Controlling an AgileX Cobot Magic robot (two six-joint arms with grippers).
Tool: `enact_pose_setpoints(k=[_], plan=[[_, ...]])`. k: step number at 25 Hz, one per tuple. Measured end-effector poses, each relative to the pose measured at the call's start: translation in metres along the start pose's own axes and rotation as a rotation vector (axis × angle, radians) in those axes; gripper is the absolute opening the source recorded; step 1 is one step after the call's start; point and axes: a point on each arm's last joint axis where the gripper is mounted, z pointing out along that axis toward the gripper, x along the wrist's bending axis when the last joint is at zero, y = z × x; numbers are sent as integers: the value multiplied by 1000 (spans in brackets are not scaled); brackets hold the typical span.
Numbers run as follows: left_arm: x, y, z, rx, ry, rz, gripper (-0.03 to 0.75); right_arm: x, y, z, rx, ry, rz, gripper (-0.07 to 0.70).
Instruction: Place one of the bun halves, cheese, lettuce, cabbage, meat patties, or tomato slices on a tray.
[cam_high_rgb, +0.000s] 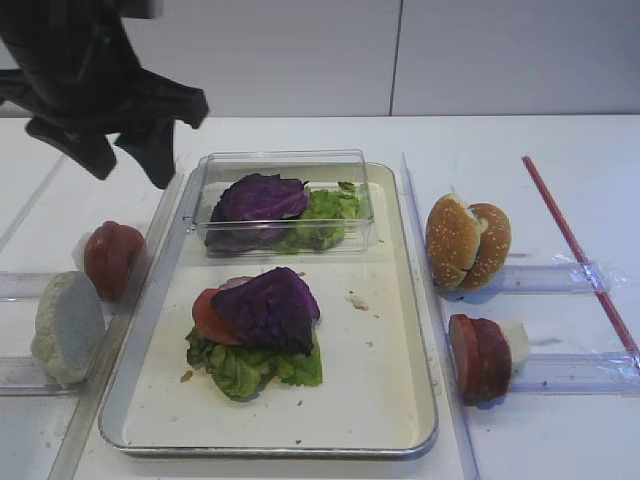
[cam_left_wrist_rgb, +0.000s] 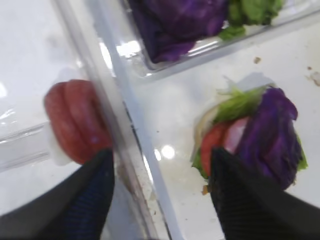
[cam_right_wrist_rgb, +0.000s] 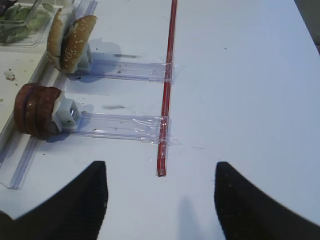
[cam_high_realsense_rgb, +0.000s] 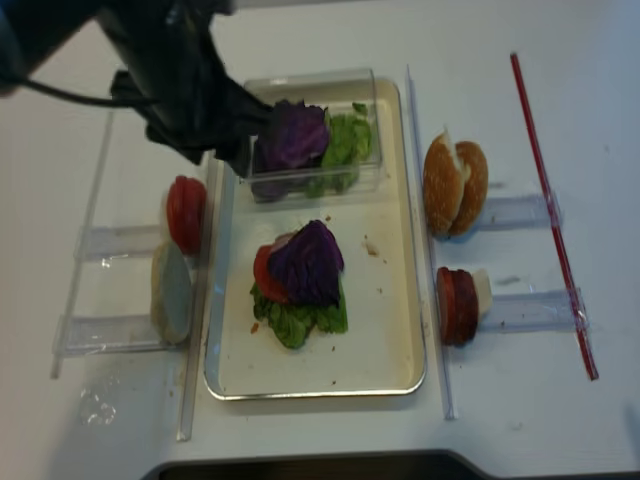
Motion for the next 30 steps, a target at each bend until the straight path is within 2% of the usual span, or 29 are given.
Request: enact_pose_setpoints(k=[6,9,11,14,19,26,30], plan=[[56,-23,-22,-37,61,-147,402,0,0,0,0,0,0,473],[76,-44,-28,-30,90,-208,402,0,0,0,0,0,2,473],[83,-59,-32,-27,101,-236,403,0,0,0,0,0,2,473],[84,-72,-43,-52,107,-248,403,0,0,0,0,0,4,473],[79,-96,-60,-104,109,-244,402,0,0,0,0,0,4,473],[68,-160,-75,-178,111,-241,400,0,0,0,0,0,4,473],[60,-202,-81,-253,115,-230,395,0,0,0,0,0,3,473]])
